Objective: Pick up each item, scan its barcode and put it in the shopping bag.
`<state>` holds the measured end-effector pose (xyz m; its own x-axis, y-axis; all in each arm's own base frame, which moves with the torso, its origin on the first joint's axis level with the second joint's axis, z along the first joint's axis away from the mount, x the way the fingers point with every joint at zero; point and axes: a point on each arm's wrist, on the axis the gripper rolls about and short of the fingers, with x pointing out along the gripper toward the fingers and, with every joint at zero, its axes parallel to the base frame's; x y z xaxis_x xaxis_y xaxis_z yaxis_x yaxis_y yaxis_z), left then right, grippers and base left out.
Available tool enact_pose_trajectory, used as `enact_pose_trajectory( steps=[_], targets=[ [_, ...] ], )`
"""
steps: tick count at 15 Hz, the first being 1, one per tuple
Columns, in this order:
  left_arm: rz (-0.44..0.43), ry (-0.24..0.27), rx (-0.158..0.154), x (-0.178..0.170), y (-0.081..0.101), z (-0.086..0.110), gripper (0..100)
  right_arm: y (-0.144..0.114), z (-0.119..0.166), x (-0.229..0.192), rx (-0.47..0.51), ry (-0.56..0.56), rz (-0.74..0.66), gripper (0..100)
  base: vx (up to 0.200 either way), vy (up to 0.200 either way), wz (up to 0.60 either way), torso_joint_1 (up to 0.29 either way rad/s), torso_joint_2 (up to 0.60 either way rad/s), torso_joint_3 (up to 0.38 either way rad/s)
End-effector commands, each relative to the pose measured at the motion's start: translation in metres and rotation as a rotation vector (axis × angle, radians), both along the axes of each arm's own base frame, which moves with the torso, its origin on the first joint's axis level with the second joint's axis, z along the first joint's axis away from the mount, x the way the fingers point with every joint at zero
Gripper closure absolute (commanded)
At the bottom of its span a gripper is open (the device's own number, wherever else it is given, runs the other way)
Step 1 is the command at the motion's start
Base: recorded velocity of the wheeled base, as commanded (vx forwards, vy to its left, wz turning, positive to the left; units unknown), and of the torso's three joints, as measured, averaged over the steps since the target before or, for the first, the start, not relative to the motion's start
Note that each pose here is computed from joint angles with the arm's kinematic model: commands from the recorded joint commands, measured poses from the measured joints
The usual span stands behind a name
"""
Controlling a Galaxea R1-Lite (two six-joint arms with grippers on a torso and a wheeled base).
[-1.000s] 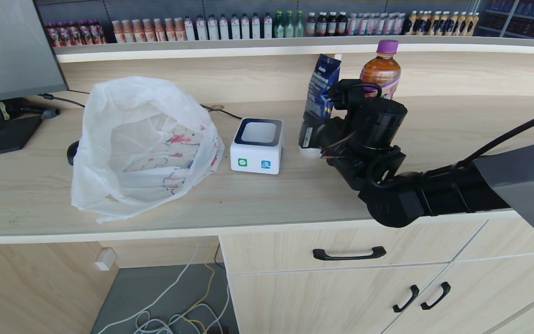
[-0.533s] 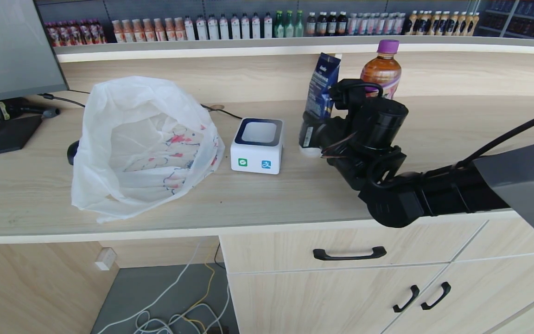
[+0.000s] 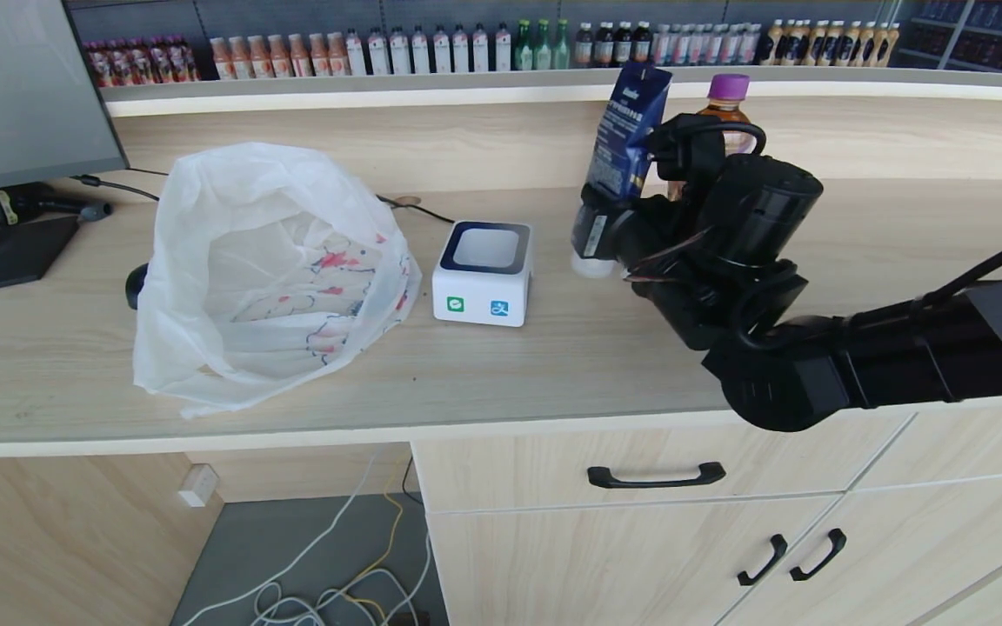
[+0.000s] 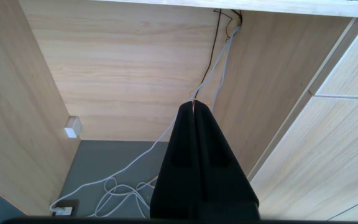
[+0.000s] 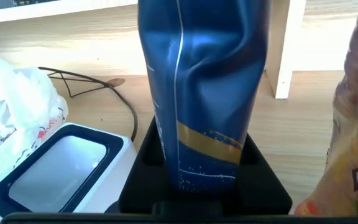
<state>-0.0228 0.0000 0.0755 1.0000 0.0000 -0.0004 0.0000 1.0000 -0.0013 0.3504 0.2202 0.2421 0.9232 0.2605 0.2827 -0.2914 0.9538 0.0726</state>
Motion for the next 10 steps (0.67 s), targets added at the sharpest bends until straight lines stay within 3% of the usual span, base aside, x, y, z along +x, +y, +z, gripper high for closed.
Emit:
enact_pose_trajectory(
  steps=[1,6,10],
  targets=[
    [0.0,0.0,0.0,0.0,0.0,0.0,100,-0.004,0.018,-0.024,0.021,-0.032,0.025,100,0.0,0.0,0.0,0.0,0.0,0.0],
    [0.0,0.0,0.0,0.0,0.0,0.0,100,0.021,0.029,-0.077,0.041,-0.032,0.13,100,0.0,0.0,0.0,0.0,0.0,0.0],
    [0.0,0.0,0.0,0.0,0.0,0.0,100,0.005,0.041,-0.096,0.082,-0.038,0.143,100,0.0,0.0,0.0,0.0,0.0,0.0]
  ],
)
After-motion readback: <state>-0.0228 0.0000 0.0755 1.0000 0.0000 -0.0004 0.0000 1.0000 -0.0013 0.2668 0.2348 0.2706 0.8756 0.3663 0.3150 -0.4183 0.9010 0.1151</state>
